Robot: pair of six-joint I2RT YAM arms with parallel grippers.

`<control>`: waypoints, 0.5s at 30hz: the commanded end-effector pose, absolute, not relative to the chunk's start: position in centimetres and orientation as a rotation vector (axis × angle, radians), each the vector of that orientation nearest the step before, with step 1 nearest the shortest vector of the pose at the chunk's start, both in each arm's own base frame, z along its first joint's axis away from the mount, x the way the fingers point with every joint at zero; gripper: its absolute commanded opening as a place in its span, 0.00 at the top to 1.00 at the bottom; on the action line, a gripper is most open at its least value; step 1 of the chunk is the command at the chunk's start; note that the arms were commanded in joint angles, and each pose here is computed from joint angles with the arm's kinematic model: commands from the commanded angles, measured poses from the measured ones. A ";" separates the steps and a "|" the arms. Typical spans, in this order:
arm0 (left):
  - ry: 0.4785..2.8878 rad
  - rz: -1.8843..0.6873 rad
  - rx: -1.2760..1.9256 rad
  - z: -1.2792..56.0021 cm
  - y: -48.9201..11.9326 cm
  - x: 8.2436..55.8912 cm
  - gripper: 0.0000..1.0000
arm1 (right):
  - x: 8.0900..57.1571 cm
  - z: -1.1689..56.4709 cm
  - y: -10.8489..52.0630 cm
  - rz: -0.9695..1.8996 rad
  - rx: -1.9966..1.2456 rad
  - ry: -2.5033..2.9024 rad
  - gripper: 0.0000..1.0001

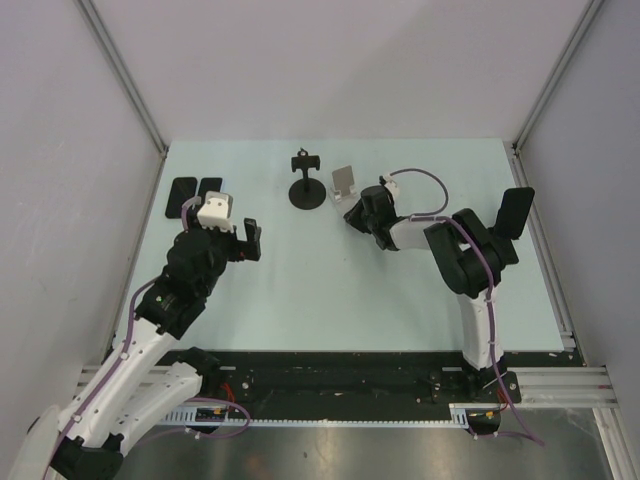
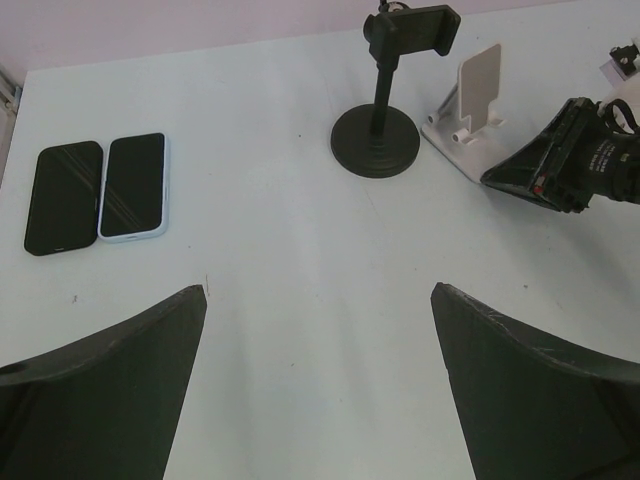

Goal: Remove the phone from the phone stand

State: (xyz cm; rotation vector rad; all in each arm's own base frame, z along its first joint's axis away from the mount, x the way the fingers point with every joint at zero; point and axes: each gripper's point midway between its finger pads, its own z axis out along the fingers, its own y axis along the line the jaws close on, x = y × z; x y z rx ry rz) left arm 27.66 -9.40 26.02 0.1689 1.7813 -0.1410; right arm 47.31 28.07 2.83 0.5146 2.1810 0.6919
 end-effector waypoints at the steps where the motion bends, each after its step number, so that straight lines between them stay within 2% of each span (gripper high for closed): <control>1: 1.755 -0.143 0.198 26.5 -9.8 27.9 0.00 | 47.9 0.9 28.6 0.707 0.627 2.137 0.79; 10: 1.756 -0.135 0.196 26.4 -9.7 27.9 0.00 | 49.6 1.9 30.4 0.818 0.664 2.012 0.78; 15: 1.760 -0.131 0.195 26.2 -9.6 28.0 0.00 | 50.1 1.9 31.4 0.854 0.627 2.007 0.75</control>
